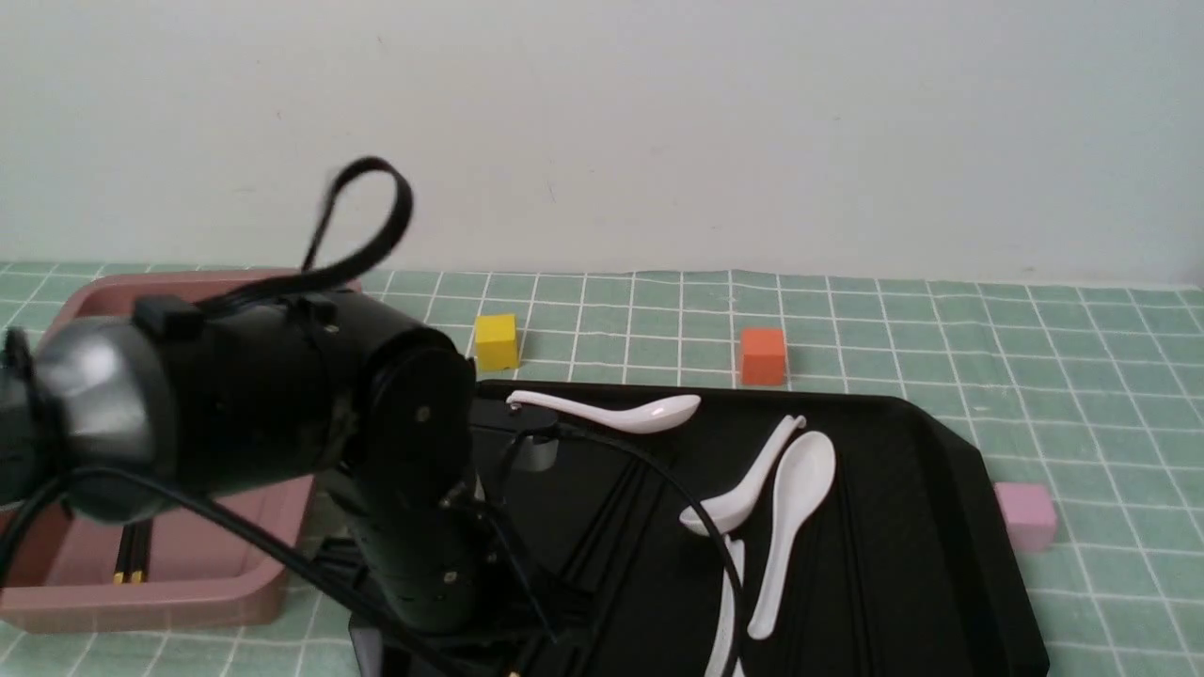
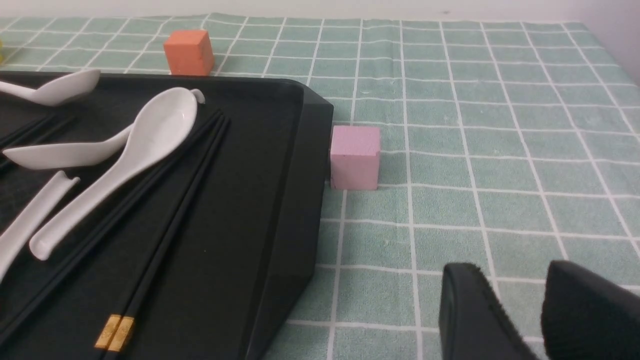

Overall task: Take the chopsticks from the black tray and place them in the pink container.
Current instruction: 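Reach over to the black tray and grasp a pair of chopsticks with the left gripper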

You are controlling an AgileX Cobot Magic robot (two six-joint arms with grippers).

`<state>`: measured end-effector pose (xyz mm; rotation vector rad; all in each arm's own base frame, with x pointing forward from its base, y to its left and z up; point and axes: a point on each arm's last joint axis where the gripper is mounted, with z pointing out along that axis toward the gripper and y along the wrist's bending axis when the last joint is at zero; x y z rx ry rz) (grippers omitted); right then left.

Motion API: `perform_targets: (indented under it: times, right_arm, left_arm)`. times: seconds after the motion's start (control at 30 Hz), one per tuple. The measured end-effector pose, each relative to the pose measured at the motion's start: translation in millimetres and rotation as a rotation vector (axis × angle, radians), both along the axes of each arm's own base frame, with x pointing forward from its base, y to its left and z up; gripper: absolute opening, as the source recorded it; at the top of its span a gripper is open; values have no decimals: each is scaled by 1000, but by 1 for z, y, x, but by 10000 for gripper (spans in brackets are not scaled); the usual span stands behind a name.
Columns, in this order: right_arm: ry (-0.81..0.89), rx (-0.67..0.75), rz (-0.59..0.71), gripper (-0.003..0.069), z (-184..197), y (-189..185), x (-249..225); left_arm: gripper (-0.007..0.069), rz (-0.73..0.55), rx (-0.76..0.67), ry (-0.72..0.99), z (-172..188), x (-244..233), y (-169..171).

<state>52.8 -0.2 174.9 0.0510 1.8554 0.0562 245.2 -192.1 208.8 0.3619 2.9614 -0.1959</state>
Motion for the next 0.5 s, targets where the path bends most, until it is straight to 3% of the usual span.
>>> perform_targets:
  times: [0.13, 0.27, 0.5]
  right_arm:
    - [0, 0, 0, 240, 0, 0, 0]
    - [0, 0, 0, 240, 0, 0, 0]
    - [0, 0, 0, 240, 0, 0, 0]
  left_arm:
    - [335, -30, 10, -10, -19, 9, -6]
    - [419, -70, 32, -16, -36, 15, -9]
    - [428, -127, 89, -42, -55, 24, -10]
